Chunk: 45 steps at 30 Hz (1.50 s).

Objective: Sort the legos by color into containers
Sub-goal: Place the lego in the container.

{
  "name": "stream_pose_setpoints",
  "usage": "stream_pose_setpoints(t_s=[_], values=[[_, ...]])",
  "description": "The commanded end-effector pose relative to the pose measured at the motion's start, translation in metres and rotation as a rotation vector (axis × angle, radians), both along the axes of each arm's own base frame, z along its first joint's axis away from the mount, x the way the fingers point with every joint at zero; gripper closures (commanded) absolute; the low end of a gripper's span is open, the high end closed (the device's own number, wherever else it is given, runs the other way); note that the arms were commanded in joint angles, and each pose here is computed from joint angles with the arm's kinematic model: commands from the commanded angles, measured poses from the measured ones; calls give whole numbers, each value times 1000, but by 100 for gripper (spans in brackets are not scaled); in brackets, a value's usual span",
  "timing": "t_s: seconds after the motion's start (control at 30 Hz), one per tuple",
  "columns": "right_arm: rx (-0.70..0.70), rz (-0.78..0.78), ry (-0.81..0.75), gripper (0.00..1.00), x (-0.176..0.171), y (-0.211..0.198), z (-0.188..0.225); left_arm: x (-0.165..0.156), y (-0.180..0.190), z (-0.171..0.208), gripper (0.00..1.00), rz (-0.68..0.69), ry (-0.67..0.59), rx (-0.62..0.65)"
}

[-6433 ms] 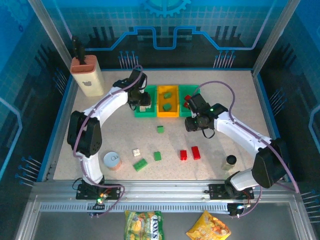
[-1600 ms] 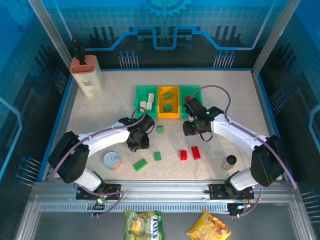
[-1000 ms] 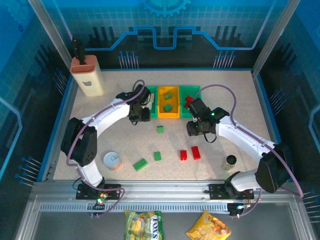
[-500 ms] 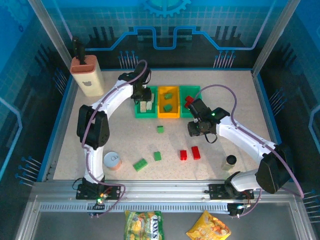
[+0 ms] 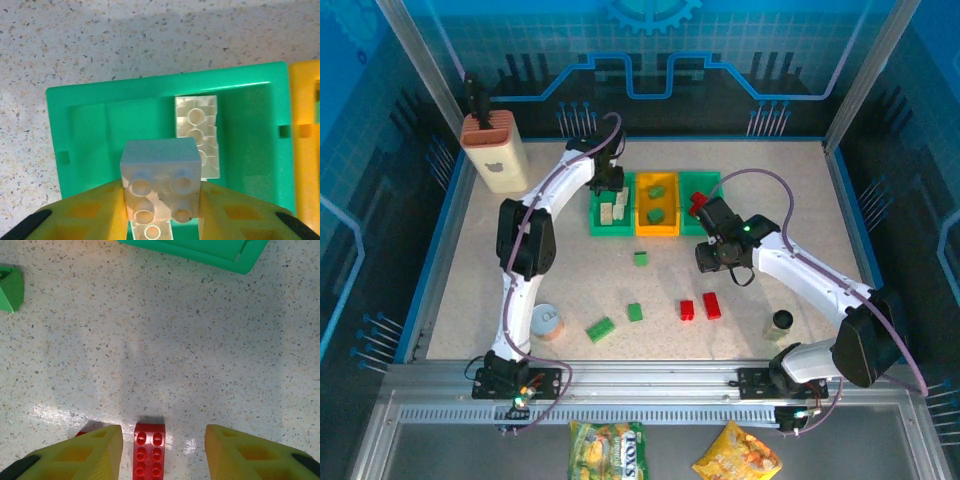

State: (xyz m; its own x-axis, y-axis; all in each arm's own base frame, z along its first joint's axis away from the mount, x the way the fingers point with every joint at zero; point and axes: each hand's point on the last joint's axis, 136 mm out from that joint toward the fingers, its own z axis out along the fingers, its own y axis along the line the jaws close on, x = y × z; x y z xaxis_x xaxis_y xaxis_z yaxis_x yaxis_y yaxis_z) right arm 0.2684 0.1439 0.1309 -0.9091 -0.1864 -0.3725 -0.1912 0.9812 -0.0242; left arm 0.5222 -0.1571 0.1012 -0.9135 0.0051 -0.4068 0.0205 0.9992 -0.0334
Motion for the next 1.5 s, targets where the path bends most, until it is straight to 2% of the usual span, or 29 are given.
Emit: stream_pose_setpoints(t_s=[0.0, 0.63, 1.13, 1.47], values=[[-10, 13, -23, 52, 0, 1, 11, 3, 7, -6, 62, -13, 12, 52], [-1, 16, -34, 52, -1, 1, 14, -1, 12, -38, 59, -7, 66, 84], [8, 22, -44, 52, -1, 2, 21, -2, 1, -3, 57, 1, 10, -2], [54, 32, -57, 51, 3, 11, 18, -27, -7, 39, 57, -12, -35, -96]])
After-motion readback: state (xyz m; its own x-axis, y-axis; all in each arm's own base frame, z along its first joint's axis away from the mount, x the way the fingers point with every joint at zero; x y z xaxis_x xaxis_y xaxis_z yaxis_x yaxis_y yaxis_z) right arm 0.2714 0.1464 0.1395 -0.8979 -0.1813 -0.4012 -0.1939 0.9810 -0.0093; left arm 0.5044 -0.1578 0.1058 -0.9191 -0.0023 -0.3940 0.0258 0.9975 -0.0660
